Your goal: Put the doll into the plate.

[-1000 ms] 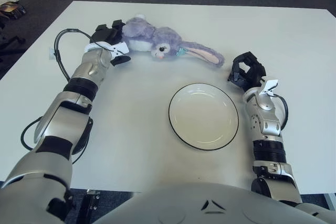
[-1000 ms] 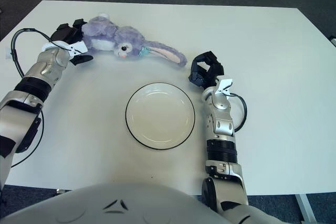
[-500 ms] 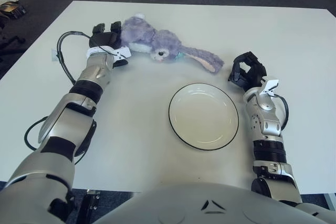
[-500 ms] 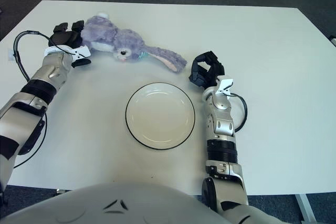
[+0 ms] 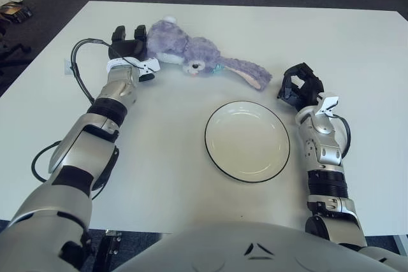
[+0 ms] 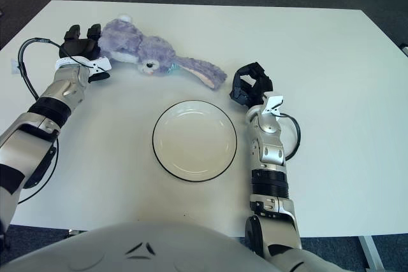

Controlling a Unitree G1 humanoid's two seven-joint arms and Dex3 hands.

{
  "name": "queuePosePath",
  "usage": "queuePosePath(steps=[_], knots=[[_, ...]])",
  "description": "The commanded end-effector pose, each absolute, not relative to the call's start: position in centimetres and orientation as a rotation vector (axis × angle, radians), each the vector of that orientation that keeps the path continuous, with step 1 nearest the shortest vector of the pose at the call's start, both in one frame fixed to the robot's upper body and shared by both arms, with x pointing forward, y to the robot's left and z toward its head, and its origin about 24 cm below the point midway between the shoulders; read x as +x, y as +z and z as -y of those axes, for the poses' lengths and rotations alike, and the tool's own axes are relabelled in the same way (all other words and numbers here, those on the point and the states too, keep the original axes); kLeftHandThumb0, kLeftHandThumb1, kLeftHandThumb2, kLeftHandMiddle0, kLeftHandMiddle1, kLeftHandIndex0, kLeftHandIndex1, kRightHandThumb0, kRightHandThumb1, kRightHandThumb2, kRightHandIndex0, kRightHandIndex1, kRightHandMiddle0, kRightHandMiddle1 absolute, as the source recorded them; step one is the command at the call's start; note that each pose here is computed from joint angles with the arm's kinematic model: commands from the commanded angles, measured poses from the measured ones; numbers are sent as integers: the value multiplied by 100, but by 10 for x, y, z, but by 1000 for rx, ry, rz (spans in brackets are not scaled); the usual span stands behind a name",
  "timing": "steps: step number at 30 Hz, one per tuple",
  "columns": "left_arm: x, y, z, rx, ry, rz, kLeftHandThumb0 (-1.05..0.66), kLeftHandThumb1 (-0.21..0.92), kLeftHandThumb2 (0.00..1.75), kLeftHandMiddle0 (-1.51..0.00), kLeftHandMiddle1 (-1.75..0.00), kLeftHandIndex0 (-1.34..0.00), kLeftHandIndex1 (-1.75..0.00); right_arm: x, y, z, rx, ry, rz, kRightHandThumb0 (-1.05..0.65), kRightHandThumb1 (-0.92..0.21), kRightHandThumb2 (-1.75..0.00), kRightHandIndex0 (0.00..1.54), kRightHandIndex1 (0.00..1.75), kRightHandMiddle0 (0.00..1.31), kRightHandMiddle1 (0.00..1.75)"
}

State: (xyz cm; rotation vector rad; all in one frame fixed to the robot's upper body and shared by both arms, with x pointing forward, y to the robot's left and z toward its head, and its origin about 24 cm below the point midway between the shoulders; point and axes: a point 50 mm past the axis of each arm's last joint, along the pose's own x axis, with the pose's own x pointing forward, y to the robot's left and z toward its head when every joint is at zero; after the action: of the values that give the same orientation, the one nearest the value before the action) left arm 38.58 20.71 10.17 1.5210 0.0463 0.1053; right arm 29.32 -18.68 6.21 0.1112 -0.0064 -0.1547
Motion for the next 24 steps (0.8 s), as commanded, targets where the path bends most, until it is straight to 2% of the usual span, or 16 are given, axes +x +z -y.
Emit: queuePosePath(steps=[1,2,3,5,7,8,10,13,17,20,24], knots=[[385,98,-201,1529,135,-31,-49,16,98,-1,-51,0,-37,282,32,193,125,-190,-139,-45,-44,-117,96,175,52,175],[385,98,-200,1520,149,-27,-48,17,98,-1,-61,0,-41,282,32,193,127,-191,-139,-45,-43,-117,97,175,52,175],[385,98,-199,1513,159,-26,-47,17,98,-1,-85,0,-54,282,33,193,128,-191,-139,-45,-43,-117,97,175,52,175],[386,95,-196,1475,185,-22,-45,17,99,0,-113,0,-72,282,33,193,128,-193,-140,-45,-43,-117,97,175,53,175],[387,93,-195,1449,202,-19,-40,15,105,0,-145,0,-101,282,32,193,126,-195,-142,-45,-43,-118,97,175,53,175],[387,92,-195,1441,206,-18,-40,14,106,0,-151,0,-105,281,32,193,124,-195,-142,-45,-43,-118,97,175,53,175],[387,90,-194,1425,217,-8,-33,14,113,-1,-165,0,-139,281,32,194,118,-197,-144,-45,-43,-118,98,175,53,175],[387,89,-193,1411,224,4,-26,14,119,-5,-171,0,-163,281,31,194,114,-196,-144,-45,-42,-119,98,175,53,175],[387,87,-193,1397,226,13,-20,15,123,-12,-174,-2,-172,281,31,194,114,-194,-143,-45,-42,-119,97,175,53,175],[387,86,-192,1382,222,18,22,35,116,-37,-174,-8,-174,281,31,195,116,-193,-140,-45,-42,-118,97,175,53,175],[387,85,-192,1368,210,20,39,38,120,-50,-174,-14,-174,280,32,195,114,-191,-138,-45,-43,-118,97,175,53,175]])
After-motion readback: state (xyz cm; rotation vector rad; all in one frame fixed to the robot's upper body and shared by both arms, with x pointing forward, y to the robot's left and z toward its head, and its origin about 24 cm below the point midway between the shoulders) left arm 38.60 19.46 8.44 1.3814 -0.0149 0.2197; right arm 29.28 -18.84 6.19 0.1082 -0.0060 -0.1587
